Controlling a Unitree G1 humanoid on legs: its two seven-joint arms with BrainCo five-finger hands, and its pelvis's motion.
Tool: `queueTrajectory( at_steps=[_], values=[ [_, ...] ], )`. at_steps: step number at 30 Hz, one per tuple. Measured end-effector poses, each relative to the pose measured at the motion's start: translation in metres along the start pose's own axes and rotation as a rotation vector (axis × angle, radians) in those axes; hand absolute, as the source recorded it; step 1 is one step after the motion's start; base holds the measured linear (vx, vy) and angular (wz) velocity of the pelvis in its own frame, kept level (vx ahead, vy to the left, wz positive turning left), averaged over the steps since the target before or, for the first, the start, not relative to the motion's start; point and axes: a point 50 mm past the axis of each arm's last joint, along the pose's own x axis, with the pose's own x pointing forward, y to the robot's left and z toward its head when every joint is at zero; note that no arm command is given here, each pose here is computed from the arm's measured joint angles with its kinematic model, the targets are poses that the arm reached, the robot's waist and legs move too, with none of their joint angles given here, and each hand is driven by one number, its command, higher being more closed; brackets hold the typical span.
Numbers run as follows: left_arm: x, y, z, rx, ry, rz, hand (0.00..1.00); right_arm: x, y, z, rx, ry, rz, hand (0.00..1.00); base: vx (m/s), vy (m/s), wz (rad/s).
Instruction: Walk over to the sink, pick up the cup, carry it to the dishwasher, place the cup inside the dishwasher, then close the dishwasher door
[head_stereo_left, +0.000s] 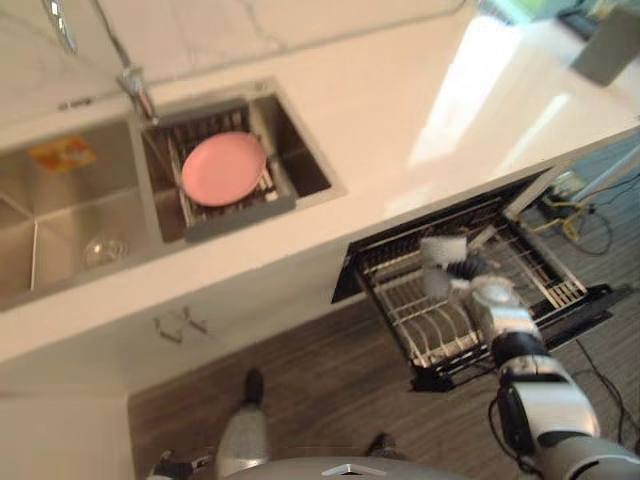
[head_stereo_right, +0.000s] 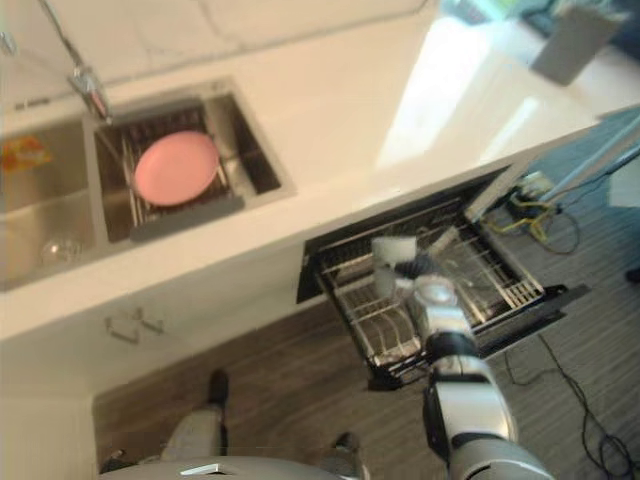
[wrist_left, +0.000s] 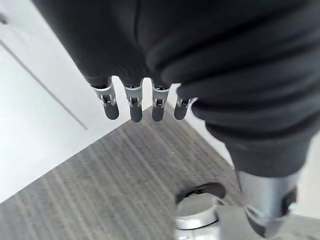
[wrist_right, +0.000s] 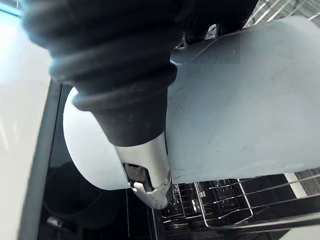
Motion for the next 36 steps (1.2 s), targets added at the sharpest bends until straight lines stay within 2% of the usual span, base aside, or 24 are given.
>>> queueTrajectory(
  at_steps=[4,10,21,28,29,36],
  values=[
    [0.002,0.008,0.01,-0.008,-0.049,0.015,0.0,0.006,-0.021,0.045,-0.048,-0.09,-0.069,1.0,-0.11,0.045,0.15],
    [0.003,0.011,0.008,-0.101,-0.052,0.006,0.0,0.009,-0.028,0.041,-0.093,-0.013,-0.105,1.0,-0.09,0.002,0.08],
    [0.004,0.001,0.021,-0.029,-0.116,-0.052,0.0,0.011,-0.045,0.055,-0.129,0.018,-0.151,1.0,-0.02,-0.02,0.11],
    [0.004,-0.008,0.042,-0.101,-0.187,-0.109,0.0,0.01,-0.055,0.064,-0.166,0.011,-0.183,1.0,-0.03,-0.036,0.07],
    [0.003,-0.012,0.044,-0.103,-0.196,-0.12,0.0,0.01,-0.056,0.065,-0.165,0.009,-0.185,0.0,-0.04,-0.028,0.07],
    [0.001,-0.022,0.05,-0.085,-0.229,-0.15,0.0,0.011,-0.057,0.055,-0.124,0.074,-0.183,0.0,-0.04,-0.047,0.09]
  ],
)
